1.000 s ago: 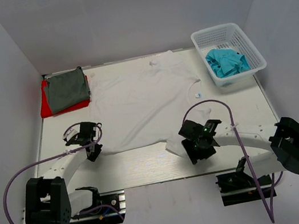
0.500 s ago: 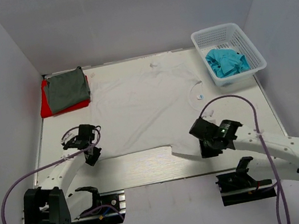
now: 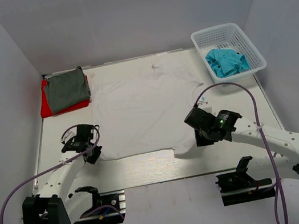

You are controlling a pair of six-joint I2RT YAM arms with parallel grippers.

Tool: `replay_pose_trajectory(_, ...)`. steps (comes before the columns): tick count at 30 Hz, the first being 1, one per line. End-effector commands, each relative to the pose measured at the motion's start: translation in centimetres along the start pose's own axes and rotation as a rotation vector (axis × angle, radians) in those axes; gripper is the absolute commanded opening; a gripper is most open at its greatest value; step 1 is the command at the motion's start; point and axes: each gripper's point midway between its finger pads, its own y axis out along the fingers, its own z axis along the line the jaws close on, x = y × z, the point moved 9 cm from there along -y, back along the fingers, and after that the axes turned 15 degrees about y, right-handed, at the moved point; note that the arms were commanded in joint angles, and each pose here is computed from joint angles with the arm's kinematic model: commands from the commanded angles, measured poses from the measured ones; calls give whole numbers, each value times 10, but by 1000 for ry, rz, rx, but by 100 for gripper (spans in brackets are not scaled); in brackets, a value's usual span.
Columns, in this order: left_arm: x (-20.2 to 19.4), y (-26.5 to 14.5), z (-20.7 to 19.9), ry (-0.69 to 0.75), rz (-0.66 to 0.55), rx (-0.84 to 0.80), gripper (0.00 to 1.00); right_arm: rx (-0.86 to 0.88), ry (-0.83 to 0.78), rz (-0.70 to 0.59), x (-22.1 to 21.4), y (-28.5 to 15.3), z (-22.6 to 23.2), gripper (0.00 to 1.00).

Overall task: Fold and stack the t-shirts
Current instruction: Fold the flattened tshirt in 1/3 of the way

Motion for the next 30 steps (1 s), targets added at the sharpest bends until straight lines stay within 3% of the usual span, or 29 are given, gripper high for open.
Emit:
replay_pose_trajectory(1,16,-1,-18,8,-17,-67,0,76,10,-156,31,-12,18,0)
replay_pose_trajectory(10,48,1,-34,-15,-33,0,0,29,55,-284,88,-8,28,0)
replay_pose_trajectory(16,80,3,-38,-68,-72,61,0,93,38,-295,125,8,42,0)
replay_pose_trajectory(30,142,39,-95,-45,-84,-16,0,93,26,-324,207,48,46,0)
